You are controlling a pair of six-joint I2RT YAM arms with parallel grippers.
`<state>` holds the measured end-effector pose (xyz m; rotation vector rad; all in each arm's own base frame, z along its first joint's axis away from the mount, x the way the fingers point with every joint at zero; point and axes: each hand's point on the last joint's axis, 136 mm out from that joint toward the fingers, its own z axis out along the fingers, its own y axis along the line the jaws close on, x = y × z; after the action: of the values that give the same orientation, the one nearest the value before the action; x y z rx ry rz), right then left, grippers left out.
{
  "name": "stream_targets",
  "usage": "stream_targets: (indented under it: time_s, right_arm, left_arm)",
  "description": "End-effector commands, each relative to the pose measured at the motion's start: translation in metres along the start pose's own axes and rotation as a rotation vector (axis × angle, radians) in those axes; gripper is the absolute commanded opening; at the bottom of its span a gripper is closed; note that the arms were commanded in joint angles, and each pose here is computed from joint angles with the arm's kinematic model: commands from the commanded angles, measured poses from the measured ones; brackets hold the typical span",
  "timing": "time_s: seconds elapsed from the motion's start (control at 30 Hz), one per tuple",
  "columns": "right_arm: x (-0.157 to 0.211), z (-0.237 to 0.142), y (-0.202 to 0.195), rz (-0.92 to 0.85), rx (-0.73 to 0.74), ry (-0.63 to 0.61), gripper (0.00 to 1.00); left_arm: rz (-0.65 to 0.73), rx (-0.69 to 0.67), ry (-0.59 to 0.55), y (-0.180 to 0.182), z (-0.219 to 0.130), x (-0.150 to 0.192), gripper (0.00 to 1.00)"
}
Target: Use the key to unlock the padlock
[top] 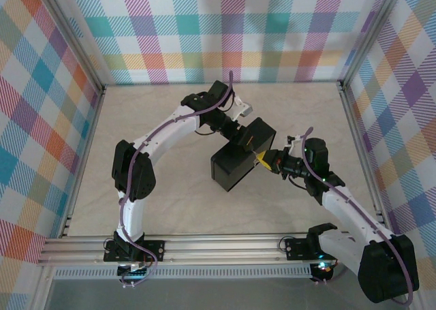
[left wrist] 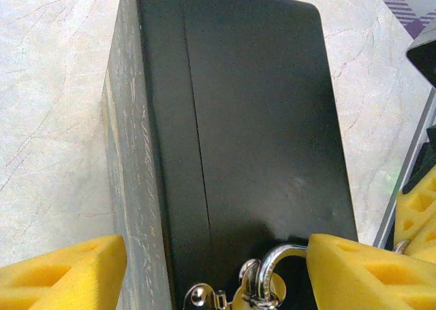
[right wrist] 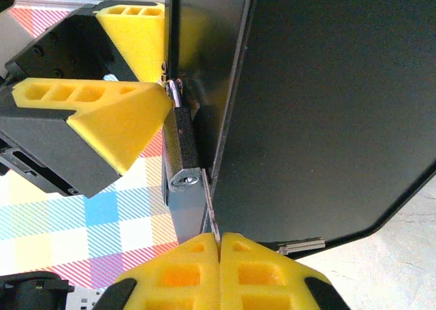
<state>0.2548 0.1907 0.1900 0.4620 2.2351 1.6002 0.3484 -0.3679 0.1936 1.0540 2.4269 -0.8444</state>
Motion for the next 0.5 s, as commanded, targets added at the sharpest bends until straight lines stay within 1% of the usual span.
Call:
stream_targets:
  time_s: [0.0,0.07,0.3,0.47]
  right_arm:
    - [0.006,-0.002,0.006,-0.016,-0.03,0.01,0.0]
    - [0.007,-0.001,0.007,-0.015,-0.032,0.011,0.0]
    - [0.009,0.002,0.012,-0.02,-0.04,0.019,0.0]
    - [0.009,0.003,0.012,-0.026,-0.036,0.015,0.0]
  left_arm:
    - [-0.022,-0.039,0.04,0.007,-0.001,0.012,0.71]
    - [-0.019,-0.048,0.024,0.007,-0.005,0.008,0.72]
    - [-0.015,-0.053,-0.014,0.002,-0.021,0.0,0.73]
    - [-0.013,-0.051,-0.022,-0.002,-0.027,0.001,0.73]
